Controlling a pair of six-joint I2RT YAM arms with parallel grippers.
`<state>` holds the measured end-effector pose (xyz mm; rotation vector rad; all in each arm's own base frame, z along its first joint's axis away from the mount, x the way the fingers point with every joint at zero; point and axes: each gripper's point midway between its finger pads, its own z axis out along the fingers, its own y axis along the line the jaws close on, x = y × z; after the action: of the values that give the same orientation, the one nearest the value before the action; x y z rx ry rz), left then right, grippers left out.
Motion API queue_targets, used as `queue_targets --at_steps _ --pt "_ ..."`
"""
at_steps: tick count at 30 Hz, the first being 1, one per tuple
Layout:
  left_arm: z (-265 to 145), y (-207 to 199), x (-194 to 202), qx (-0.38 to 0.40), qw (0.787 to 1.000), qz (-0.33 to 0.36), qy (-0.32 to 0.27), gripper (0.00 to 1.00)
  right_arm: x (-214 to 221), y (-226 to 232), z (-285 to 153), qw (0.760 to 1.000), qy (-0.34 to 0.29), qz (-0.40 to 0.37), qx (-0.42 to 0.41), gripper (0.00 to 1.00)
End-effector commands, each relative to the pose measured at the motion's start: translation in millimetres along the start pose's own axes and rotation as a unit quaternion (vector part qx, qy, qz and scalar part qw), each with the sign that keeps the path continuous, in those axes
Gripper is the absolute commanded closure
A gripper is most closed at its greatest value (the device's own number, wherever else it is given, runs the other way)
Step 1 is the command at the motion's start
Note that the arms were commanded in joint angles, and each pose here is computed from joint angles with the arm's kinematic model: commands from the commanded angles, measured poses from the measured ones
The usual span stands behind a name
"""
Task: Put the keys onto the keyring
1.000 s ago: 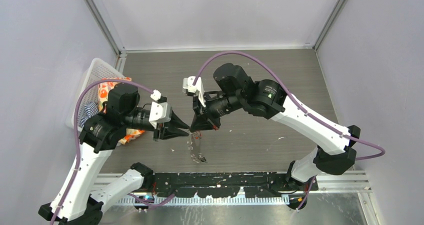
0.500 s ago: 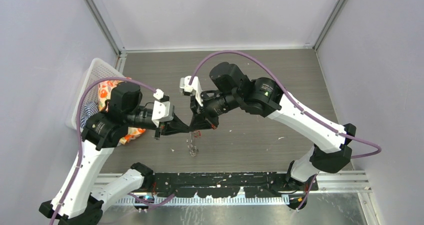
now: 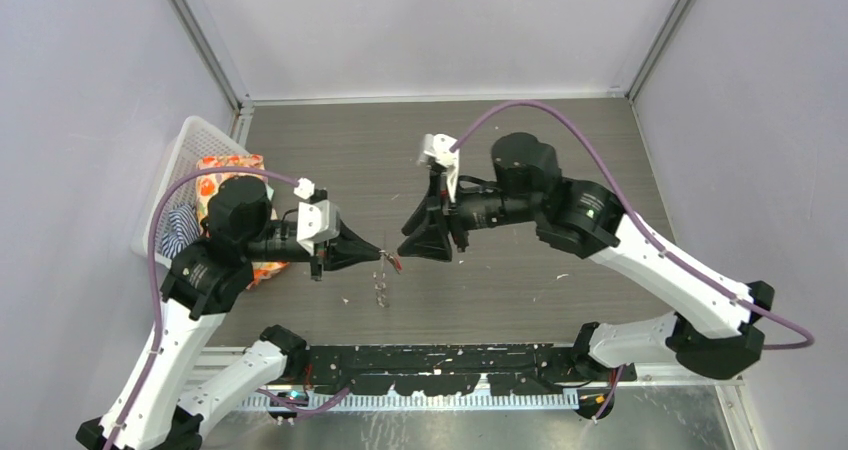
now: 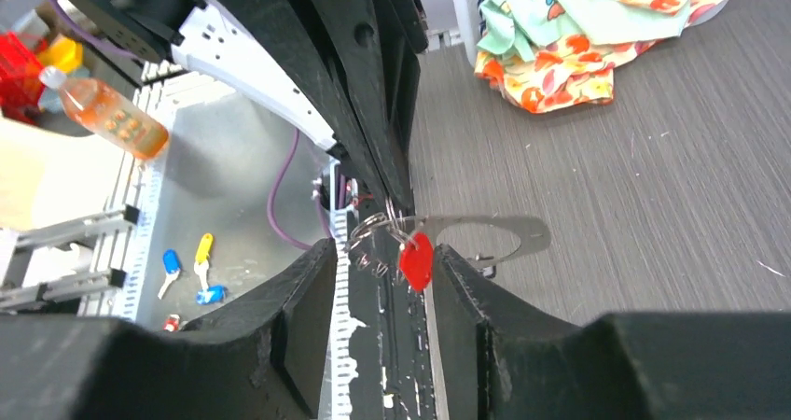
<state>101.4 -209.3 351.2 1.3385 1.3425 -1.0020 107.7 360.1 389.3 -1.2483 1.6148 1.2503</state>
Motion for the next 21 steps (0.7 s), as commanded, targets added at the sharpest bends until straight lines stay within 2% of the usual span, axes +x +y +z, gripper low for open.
queue_targets --at_steps 1,12,14,18,21 --pt "-2 -7 -48 0.014 0.996 0.028 -0.082 1.00 -22 9 -13 0.997 -0.082 0.001 -0.010 0.52" --pt "-4 -4 -81 0.013 0.991 0.020 -0.130 1.00 -24 19 -15 0.989 -0.138 0.026 -0.042 0.53" --pt "-4 -3 -83 0.010 0.991 0.017 -0.134 1.00 -25 19 -15 0.989 -0.141 0.027 -0.039 0.60" --pt "-5 -2 -83 0.004 0.990 0.018 -0.137 1.00 -24 18 -16 0.989 -0.138 0.029 -0.035 0.82" --pt "-5 1 -84 -0.007 0.990 0.021 -0.140 1.00 -19 18 -17 0.990 -0.132 0.033 -0.035 0.90"
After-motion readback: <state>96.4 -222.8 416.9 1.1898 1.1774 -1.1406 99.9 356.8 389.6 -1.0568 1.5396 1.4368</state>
